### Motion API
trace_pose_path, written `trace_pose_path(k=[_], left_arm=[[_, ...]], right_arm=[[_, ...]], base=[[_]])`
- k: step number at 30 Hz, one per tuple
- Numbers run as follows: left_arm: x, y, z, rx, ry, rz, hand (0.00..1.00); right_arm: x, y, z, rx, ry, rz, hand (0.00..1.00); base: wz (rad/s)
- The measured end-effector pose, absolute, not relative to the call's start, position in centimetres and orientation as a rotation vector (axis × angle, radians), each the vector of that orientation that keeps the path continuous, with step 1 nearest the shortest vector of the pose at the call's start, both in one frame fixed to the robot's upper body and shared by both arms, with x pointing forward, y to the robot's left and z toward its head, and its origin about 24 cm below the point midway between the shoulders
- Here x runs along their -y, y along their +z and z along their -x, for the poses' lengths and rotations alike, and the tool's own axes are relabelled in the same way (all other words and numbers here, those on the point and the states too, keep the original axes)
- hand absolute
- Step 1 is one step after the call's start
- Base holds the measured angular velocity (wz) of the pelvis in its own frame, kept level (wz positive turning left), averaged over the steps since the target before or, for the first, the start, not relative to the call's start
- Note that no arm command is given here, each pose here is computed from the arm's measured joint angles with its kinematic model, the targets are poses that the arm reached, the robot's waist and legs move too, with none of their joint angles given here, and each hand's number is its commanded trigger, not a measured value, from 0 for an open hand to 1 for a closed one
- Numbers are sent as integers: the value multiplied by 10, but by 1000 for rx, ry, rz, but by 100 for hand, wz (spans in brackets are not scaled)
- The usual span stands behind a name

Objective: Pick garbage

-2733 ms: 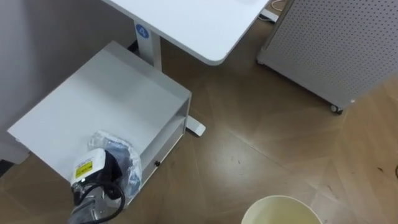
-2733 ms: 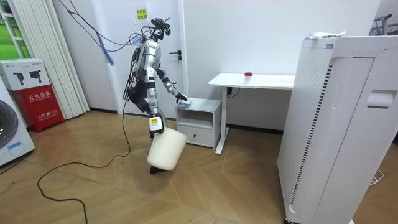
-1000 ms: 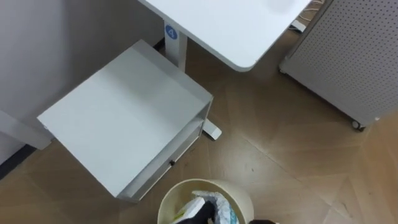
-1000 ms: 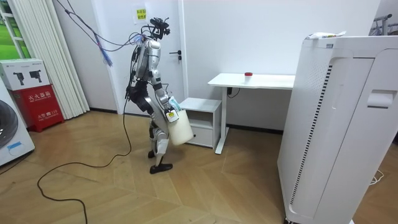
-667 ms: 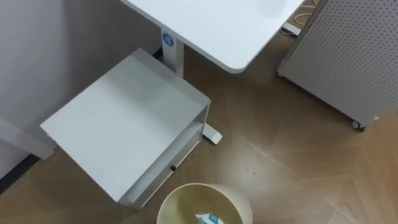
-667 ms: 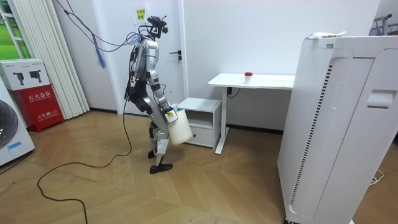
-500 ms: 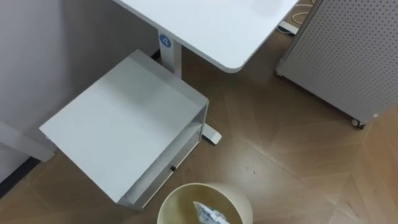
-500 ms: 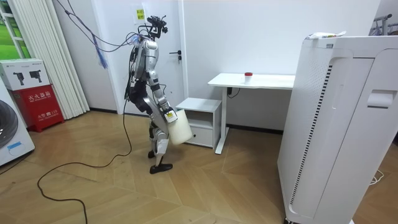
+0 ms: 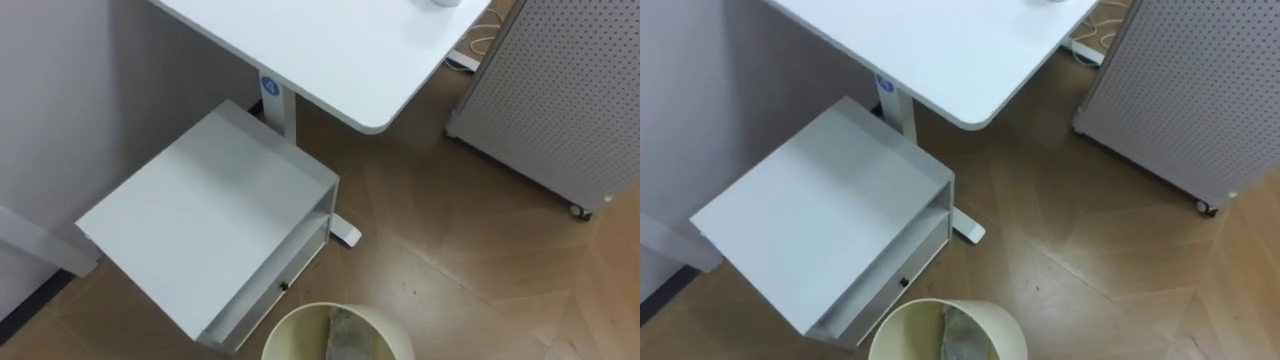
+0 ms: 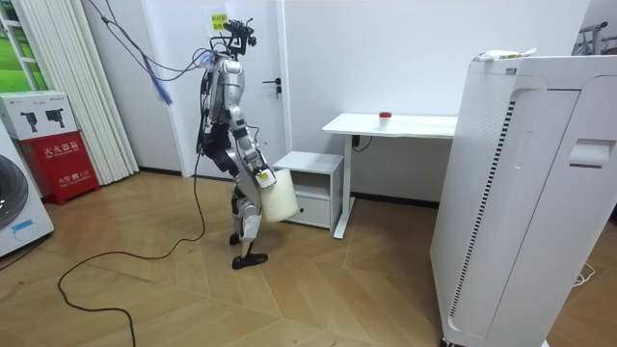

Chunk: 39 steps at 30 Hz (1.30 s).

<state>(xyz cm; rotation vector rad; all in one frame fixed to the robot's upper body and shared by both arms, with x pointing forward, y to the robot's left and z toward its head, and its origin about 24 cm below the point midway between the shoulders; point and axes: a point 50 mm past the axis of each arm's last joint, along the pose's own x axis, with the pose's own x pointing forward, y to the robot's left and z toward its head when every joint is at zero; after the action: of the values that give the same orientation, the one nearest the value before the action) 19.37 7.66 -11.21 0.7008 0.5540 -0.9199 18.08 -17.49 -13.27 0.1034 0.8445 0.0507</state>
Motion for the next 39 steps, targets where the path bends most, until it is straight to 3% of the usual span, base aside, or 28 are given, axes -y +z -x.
trace_pose_path(k=[10, 15, 20, 30, 39], left_arm=[[-88, -79, -214, -371, -853, -682, 0], [-102, -56, -225, -264, -713, -633, 0], [-106, -45, -224, -203, -648, -602, 0], [-130, -9, -224, -26, -377, -520, 0], [-158, 19, -222, 99, -143, -482, 0]], right_arm=[[213, -135, -165, -858, -93, -140, 100], [225, -134, -159, -867, -112, -119, 100], [236, -136, -149, -881, -156, -123, 100], [230, -132, -148, -847, -70, -61, 100], [227, -131, -143, -835, -36, -60, 100]], base=[[-28], [-77], [-2], [-20], [-62]])
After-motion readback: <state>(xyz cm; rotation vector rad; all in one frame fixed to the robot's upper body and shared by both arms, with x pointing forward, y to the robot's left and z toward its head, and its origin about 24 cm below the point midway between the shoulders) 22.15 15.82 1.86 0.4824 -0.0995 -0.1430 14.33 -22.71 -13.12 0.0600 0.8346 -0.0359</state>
